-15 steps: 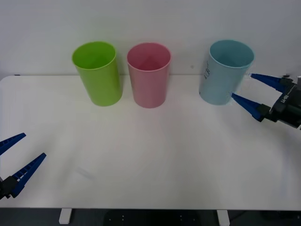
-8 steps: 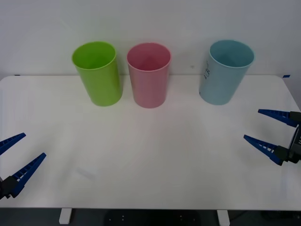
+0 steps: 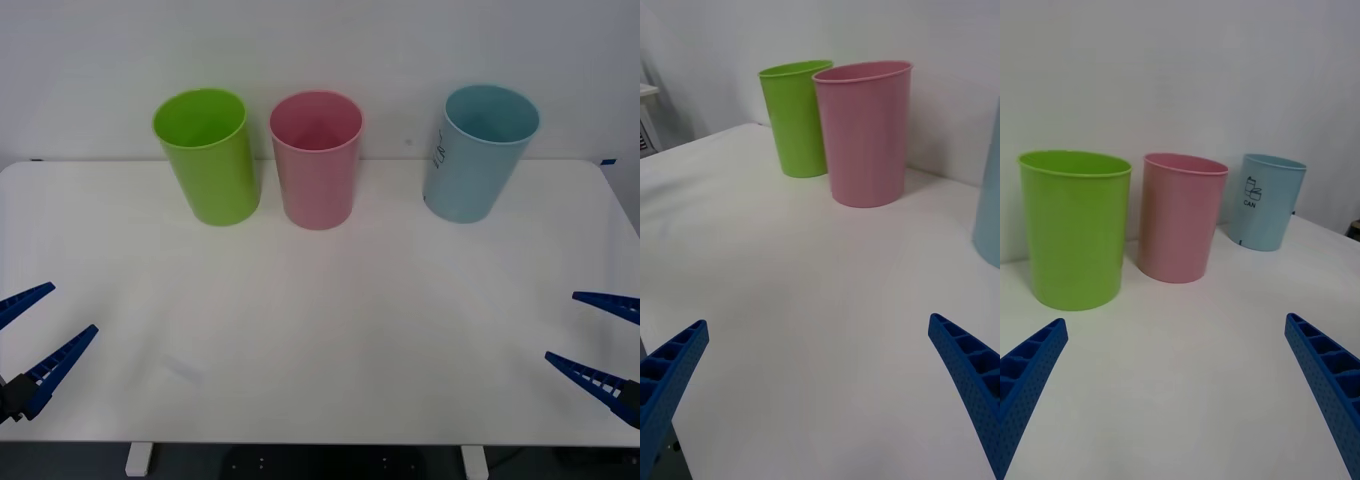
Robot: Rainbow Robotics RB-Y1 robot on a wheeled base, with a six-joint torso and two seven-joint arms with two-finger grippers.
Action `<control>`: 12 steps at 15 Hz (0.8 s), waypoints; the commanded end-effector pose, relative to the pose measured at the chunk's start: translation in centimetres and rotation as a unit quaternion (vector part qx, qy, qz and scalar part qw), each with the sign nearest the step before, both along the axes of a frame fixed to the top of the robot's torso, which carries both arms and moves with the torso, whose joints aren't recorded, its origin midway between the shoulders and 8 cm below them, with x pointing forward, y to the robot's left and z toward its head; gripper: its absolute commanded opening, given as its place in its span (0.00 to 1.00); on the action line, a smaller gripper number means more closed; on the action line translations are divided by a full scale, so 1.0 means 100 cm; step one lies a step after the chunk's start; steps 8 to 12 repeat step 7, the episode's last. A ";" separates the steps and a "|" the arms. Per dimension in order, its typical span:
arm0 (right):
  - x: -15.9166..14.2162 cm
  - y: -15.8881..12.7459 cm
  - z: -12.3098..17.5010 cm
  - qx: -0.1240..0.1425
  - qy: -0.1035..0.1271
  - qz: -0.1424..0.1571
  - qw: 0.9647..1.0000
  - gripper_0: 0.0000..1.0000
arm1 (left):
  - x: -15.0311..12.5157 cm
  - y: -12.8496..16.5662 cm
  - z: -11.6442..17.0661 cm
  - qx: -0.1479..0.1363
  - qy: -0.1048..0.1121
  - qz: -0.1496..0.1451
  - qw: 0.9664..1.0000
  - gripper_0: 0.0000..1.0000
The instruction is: Grasp the object on the table and drop it into the matching bin: aluminum can to the light blue bin, PET bottle to the pink bin.
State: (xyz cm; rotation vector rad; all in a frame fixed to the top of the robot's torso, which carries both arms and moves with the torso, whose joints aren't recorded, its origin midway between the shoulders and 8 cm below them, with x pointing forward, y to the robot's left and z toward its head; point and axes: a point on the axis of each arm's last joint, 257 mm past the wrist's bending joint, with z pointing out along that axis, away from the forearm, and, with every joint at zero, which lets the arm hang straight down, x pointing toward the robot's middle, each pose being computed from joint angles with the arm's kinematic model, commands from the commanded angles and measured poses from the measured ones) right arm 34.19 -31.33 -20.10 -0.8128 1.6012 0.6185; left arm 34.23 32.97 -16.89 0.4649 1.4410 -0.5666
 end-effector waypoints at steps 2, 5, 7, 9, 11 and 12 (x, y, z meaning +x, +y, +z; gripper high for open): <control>-0.016 0.000 -0.016 -0.001 0.023 0.003 1.000 1.00 | 0.000 0.000 0.000 0.000 0.000 0.000 1.000 1.00; -0.021 0.000 -0.021 -0.001 0.031 0.002 1.000 1.00 | 0.000 0.000 0.000 0.000 0.000 0.000 1.000 1.00; -0.021 0.000 -0.021 -0.001 0.031 0.002 1.000 1.00 | 0.000 0.000 0.000 0.000 0.000 0.000 1.000 1.00; -0.021 0.000 -0.021 -0.001 0.031 0.002 1.000 1.00 | 0.000 0.000 0.000 0.000 0.000 0.000 1.000 1.00; -0.021 0.000 -0.021 -0.001 0.031 0.002 1.000 1.00 | 0.000 0.000 0.000 0.000 0.000 0.000 1.000 1.00; -0.021 0.000 -0.021 -0.001 0.031 0.002 1.000 1.00 | 0.000 0.000 0.000 0.000 0.000 0.000 1.000 1.00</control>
